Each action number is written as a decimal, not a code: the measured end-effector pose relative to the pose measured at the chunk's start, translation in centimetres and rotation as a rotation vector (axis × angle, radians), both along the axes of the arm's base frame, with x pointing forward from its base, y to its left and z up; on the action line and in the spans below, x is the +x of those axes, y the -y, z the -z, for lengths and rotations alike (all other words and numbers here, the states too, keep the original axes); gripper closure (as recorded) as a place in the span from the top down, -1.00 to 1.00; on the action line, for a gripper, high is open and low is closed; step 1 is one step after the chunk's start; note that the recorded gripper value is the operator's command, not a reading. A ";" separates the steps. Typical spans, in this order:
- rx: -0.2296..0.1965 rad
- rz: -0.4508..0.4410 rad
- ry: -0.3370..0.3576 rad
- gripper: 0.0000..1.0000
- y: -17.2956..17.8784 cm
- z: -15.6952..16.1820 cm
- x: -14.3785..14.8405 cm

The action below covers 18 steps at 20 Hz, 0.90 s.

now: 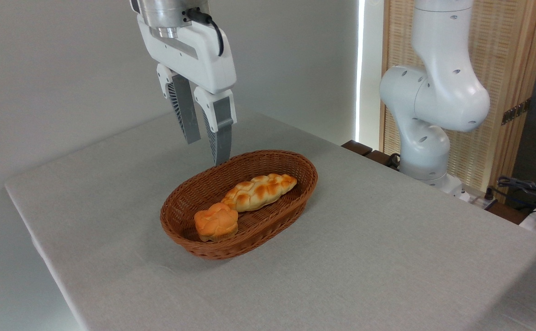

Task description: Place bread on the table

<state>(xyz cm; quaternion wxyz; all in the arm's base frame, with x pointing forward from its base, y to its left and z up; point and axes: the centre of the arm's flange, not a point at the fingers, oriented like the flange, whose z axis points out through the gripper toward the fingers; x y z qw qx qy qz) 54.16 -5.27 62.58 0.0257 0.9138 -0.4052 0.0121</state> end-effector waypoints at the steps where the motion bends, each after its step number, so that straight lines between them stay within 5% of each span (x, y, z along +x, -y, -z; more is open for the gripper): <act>1: 0.000 0.009 -0.004 1.00 0.5 0.2 -0.1; 8: 0.002 0.058 -0.008 1.00 3.4 2.7 -0.1; 18: 0.005 0.111 0.031 1.00 3.5 10.8 -0.7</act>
